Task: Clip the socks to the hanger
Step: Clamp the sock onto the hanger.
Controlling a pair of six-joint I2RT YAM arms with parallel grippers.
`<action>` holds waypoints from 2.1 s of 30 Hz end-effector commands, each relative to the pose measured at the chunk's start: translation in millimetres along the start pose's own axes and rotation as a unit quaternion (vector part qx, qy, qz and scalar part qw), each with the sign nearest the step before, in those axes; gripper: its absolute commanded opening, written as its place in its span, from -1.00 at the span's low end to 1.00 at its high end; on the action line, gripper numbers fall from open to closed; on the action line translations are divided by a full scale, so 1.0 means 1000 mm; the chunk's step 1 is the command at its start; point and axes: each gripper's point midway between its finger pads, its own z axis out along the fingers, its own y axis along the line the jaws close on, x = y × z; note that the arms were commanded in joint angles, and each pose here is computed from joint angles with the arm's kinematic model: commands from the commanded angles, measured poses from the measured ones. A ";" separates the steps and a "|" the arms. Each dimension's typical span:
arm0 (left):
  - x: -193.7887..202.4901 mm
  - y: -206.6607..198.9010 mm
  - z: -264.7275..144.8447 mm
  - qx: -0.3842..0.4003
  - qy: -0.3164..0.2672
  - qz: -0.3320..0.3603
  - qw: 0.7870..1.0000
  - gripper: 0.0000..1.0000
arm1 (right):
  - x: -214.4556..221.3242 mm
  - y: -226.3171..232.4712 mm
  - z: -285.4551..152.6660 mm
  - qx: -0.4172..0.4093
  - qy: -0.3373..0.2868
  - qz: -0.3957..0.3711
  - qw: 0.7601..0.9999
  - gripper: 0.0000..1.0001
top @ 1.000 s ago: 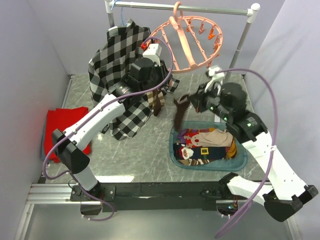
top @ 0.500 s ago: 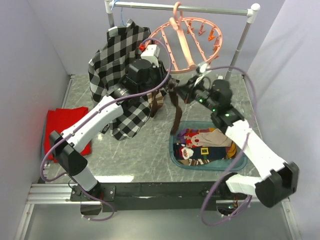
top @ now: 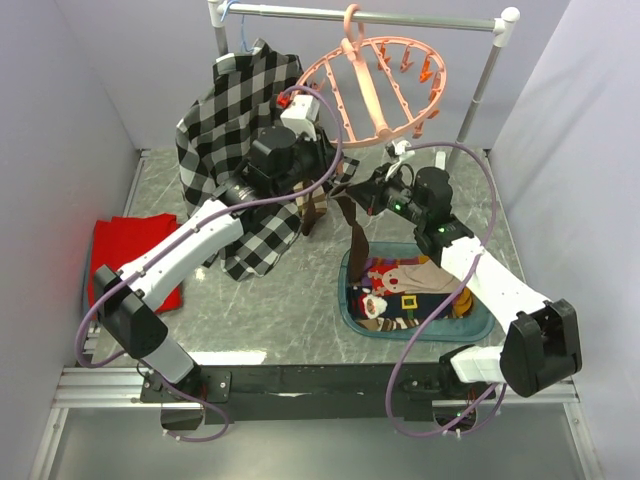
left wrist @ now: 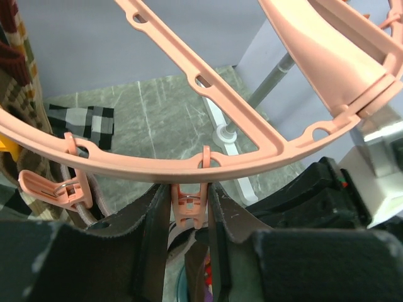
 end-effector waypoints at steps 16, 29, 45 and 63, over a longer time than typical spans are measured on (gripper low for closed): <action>-0.025 -0.019 -0.012 0.057 -0.041 0.054 0.996 -0.97 | -0.102 0.028 -0.015 -0.028 -0.141 -0.050 0.988 -1.00; -0.024 -0.019 -0.012 0.064 -0.051 0.074 0.994 -0.98 | -0.109 0.030 -0.019 -0.036 -0.150 -0.045 0.987 -1.00; -0.035 -0.024 -0.018 0.082 -0.103 0.038 0.991 -0.80 | -0.119 0.044 -0.014 -0.076 -0.157 0.002 0.985 -1.00; -0.039 -0.008 -0.025 0.040 -0.119 0.022 0.992 0.76 | -0.114 0.039 -0.013 -0.062 -0.144 -0.002 0.988 -0.62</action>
